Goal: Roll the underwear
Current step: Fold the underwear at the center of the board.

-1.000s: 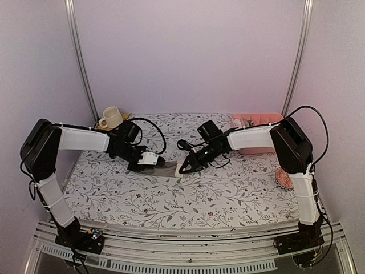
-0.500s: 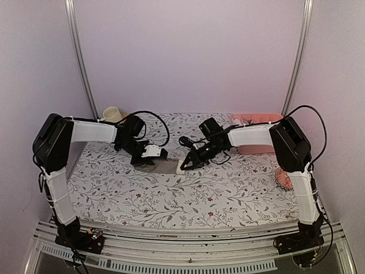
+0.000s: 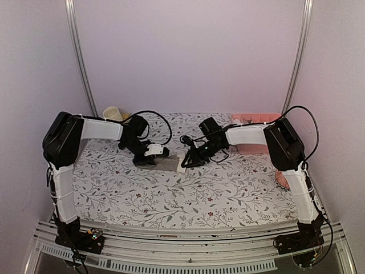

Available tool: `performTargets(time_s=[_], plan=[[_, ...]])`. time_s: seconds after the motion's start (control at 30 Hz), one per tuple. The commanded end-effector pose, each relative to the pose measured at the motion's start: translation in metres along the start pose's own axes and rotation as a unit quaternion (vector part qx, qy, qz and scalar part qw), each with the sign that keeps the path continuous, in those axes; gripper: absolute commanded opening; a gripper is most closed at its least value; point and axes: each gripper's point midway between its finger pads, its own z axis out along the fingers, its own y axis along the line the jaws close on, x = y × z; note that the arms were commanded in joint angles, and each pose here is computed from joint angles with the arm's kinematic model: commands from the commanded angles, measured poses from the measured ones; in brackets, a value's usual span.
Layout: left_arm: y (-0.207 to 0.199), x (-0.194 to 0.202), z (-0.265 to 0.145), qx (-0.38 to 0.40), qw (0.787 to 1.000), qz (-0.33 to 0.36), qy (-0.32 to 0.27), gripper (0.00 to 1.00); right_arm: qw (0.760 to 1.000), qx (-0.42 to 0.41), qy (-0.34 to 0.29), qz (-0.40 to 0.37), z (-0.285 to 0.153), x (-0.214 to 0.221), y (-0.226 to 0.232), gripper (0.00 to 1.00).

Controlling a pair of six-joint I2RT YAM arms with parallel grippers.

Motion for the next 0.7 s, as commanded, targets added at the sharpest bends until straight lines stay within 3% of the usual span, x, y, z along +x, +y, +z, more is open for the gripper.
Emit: performTargets(time_s=[0.0, 0.2, 0.33, 0.47, 0.67], plan=[[-0.003, 0.015, 0.009, 0.024, 0.999, -0.030, 0.017, 0.20, 0.998, 0.064, -0.018, -0.002, -0.007, -0.012, -0.023, 0.24], [-0.003, 0.015, 0.009, 0.032, 0.999, -0.035, 0.013, 0.21, 0.992, 0.108, -0.046, -0.034, -0.018, -0.027, -0.029, 0.24], [-0.002, 0.014, 0.009, 0.035, 0.999, -0.038, 0.012, 0.22, 0.993, 0.083, -0.056, -0.054, -0.017, -0.034, -0.019, 0.14], [0.002, 0.013, 0.007, 0.030, 0.999, -0.044, 0.011, 0.23, 0.995, 0.046, -0.060, -0.066, -0.016, -0.038, -0.004, 0.13], [0.008, 0.017, 0.004, 0.022, 0.998, -0.051, 0.014, 0.34, 0.995, 0.030, -0.054, -0.075, -0.014, -0.034, 0.000, 0.29]])
